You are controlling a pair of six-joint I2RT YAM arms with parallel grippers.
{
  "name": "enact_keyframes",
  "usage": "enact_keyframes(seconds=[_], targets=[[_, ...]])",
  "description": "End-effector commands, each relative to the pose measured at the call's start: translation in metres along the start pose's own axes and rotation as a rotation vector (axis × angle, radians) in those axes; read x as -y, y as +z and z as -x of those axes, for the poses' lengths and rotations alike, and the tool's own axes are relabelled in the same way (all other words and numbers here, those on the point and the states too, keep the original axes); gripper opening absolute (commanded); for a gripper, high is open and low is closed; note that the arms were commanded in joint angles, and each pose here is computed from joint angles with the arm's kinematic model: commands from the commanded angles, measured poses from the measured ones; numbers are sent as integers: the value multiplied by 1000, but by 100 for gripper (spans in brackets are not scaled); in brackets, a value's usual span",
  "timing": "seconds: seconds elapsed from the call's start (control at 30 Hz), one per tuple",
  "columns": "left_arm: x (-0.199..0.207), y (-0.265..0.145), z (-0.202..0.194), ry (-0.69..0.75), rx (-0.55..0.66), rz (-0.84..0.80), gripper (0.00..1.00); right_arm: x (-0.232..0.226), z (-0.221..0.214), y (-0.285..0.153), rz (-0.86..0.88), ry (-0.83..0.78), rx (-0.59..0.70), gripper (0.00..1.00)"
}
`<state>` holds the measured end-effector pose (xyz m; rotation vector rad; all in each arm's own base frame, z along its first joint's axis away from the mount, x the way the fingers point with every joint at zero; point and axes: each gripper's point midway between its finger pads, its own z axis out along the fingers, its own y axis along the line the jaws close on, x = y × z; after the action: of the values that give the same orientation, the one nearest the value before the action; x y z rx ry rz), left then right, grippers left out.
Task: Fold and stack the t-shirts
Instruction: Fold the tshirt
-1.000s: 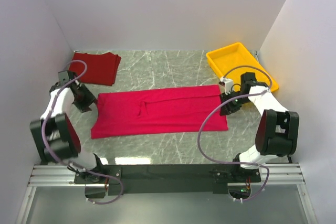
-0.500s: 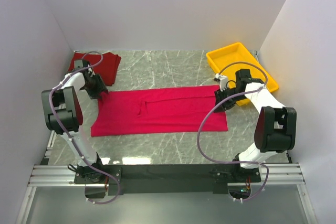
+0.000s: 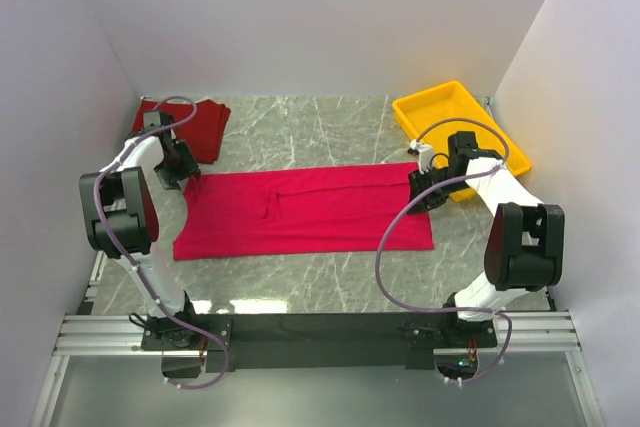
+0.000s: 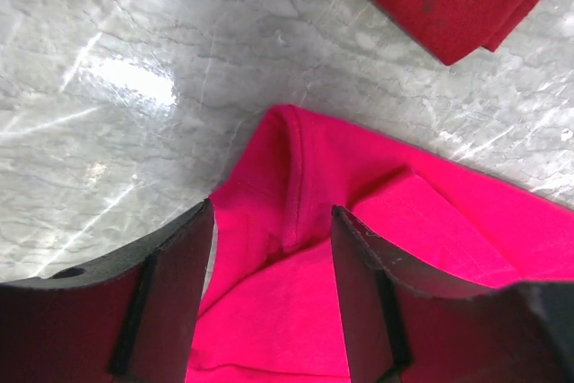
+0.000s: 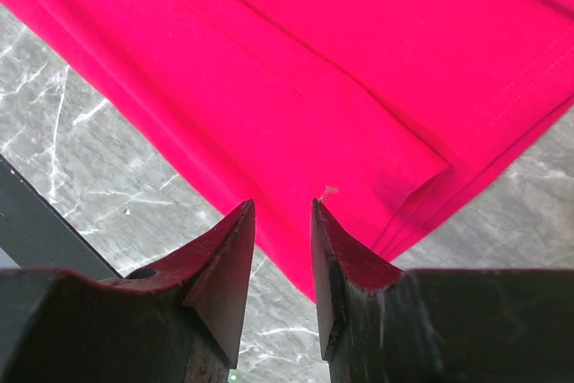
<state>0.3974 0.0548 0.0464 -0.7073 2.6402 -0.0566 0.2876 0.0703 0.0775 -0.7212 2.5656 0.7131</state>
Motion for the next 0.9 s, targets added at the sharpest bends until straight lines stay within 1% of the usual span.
enact_keyframes(seconds=[0.0, 0.13, 0.2, 0.33, 0.37, 0.43, 0.57, 0.7, 0.73, 0.8, 0.87], targets=[[-1, -14, 9, 46, 49, 5, 61, -2, 11, 0, -4, -22, 16, 39], [14, -3, 0, 109, -13, -98, 65, -3, 11, 0, -8, -27, 11, 39], [21, 1, 0, 127, -25, -131, 67, -3, 9, 1, -8, -23, 5, 39], [33, -3, 6, 162, -20, -199, 69, -2, 6, 1, -16, -24, -2, 39], [37, -6, 7, 167, -19, -220, 72, -2, 5, 2, -17, -19, -4, 39], [38, -5, 6, 179, -26, -231, 73, -2, 4, 3, -19, -16, -3, 39], [39, 4, -1, 179, -66, -240, 70, -2, 5, 4, -17, -11, -5, 39], [43, 8, -3, 172, -77, -248, 65, 0, 6, 3, -20, -17, -8, 39], [44, 8, -1, 170, -74, -246, 62, 1, 6, 4, -21, -15, -9, 39], [45, 12, -2, 167, -83, -239, 58, 0, 6, 4, -20, -16, -12, 39], [45, 15, -1, 163, -88, -232, 50, 1, 8, 3, -21, -18, -9, 39]])
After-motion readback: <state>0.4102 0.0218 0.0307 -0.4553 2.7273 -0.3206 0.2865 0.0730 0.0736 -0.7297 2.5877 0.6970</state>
